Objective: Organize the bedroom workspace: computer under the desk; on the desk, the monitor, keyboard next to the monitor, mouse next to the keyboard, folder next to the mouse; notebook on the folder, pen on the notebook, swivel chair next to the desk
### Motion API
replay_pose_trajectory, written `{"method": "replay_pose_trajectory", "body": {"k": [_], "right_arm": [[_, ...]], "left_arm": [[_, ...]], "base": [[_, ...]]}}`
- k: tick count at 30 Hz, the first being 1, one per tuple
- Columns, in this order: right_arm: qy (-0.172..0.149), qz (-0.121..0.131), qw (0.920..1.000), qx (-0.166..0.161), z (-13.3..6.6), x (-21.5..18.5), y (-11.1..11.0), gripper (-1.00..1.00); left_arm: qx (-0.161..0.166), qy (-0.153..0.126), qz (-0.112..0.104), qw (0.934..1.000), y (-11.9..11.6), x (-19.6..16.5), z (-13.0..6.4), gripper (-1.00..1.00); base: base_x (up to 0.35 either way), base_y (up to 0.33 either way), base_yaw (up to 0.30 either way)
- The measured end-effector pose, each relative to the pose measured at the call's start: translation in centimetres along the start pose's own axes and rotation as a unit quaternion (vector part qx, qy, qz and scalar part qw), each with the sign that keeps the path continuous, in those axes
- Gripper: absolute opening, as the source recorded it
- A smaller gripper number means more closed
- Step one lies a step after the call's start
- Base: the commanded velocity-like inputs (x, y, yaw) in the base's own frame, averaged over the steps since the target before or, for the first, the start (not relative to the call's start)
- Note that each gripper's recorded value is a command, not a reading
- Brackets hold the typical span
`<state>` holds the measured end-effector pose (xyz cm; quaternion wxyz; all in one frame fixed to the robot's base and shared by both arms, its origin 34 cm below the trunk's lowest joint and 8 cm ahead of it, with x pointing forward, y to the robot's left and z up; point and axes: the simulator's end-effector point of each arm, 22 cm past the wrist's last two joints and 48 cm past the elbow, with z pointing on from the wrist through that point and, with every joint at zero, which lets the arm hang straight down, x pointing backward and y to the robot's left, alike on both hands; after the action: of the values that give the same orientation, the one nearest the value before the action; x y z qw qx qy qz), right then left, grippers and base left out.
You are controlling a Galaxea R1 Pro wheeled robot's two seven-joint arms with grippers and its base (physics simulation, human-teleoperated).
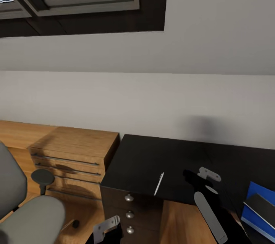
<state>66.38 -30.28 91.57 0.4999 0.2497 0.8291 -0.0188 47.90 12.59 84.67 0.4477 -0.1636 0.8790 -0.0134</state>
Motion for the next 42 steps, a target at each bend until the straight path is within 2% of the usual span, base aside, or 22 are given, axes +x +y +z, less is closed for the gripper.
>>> {"method": "replay_pose_trajectory", "body": {"k": [15,42], "right_arm": [[0.008,-0.003,1.0,0.003,-0.7,-0.8,0.2,1.0],[0.058,-0.023,0.9975,0.034,1.4,4.1,-2.0,1.0]], "left_arm": [[-0.004,0.009,0.0,1.0,-0.1,-0.9,-1.1,1.0],[-0.006,0.024,0.004,0.9997,-0.1,0.2,-0.7,1.0]], "base": [[0.0,0.0,0.193],[0.0,0.0,0.175]]}}
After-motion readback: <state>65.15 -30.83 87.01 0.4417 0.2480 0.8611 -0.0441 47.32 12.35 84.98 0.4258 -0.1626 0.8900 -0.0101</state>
